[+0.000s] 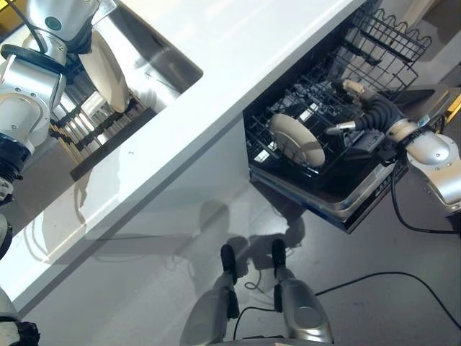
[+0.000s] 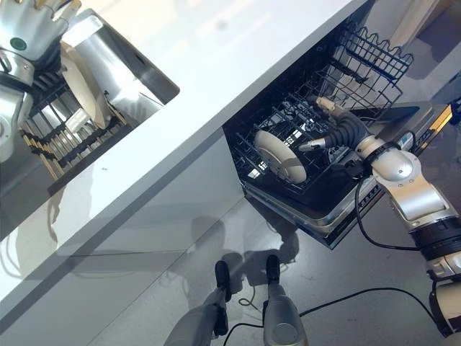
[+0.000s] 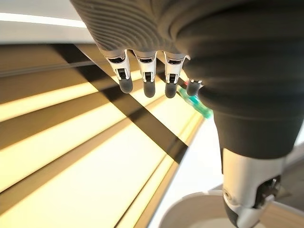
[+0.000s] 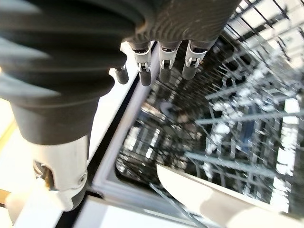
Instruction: Pick up plates and place into dishwasher.
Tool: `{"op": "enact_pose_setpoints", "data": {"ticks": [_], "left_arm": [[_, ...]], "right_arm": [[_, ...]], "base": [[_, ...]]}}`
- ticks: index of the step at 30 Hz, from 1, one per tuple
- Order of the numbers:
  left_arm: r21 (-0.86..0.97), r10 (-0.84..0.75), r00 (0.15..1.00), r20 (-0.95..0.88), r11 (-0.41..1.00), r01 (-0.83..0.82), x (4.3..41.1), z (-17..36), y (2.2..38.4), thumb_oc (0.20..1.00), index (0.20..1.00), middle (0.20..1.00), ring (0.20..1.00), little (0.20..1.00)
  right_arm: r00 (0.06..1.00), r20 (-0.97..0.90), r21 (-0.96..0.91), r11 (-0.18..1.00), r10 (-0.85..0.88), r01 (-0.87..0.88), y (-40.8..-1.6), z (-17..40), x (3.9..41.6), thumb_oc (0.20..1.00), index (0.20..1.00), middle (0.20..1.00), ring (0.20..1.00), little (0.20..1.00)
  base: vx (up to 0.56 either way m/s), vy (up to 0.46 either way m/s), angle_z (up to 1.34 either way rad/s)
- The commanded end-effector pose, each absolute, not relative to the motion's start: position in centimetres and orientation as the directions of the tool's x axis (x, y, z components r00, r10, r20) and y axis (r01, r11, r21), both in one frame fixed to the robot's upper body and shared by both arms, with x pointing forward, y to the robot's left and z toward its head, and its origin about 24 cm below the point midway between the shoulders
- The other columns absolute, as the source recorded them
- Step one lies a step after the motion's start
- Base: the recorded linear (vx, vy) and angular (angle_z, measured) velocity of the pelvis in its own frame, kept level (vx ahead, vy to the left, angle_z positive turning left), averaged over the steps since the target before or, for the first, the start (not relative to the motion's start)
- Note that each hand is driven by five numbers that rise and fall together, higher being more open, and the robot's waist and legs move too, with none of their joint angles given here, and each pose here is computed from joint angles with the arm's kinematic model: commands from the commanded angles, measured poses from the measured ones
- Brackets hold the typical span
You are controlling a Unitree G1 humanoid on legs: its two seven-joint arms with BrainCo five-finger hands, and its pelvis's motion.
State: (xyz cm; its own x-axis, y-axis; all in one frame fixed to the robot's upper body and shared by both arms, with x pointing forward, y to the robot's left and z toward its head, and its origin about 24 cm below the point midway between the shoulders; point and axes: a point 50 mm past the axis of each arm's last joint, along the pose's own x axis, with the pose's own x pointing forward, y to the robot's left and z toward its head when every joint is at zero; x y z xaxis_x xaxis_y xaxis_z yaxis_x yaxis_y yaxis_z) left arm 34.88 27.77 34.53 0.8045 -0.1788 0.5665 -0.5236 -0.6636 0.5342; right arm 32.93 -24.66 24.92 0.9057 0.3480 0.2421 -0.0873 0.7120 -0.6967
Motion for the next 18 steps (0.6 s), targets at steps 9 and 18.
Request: {"op": "enact_pose_setpoints", "data": {"ticks": [9, 18], "left_arm": [[0.644, 0.182, 0.888, 0.423, -0.749, -0.154, 34.4, 35.8, 32.1, 1.0, 1.0, 1.0, 1.0, 1.0], [0.688, 0.253, 0.896, 0.365, -0.721, -0.077, 34.5, 34.9, 33.4, 0.551, 0.551, 0.551, 0.551, 0.551]], "right_arm": [[0.813, 0.474, -0.647, 0.76, 0.339, 0.061, -24.2, 28.9, 31.1, 1.0, 1.0, 1.0, 1.0, 1.0], [0.793, 0.519, -0.618, 0.781, 0.319, 0.091, -24.4, 29.2, 30.7, 1.0, 1.0, 1.0, 1.0, 1.0]], "base": [[-0.01, 0.004, -0.08], [-0.02, -0.001, 0.0]]}}
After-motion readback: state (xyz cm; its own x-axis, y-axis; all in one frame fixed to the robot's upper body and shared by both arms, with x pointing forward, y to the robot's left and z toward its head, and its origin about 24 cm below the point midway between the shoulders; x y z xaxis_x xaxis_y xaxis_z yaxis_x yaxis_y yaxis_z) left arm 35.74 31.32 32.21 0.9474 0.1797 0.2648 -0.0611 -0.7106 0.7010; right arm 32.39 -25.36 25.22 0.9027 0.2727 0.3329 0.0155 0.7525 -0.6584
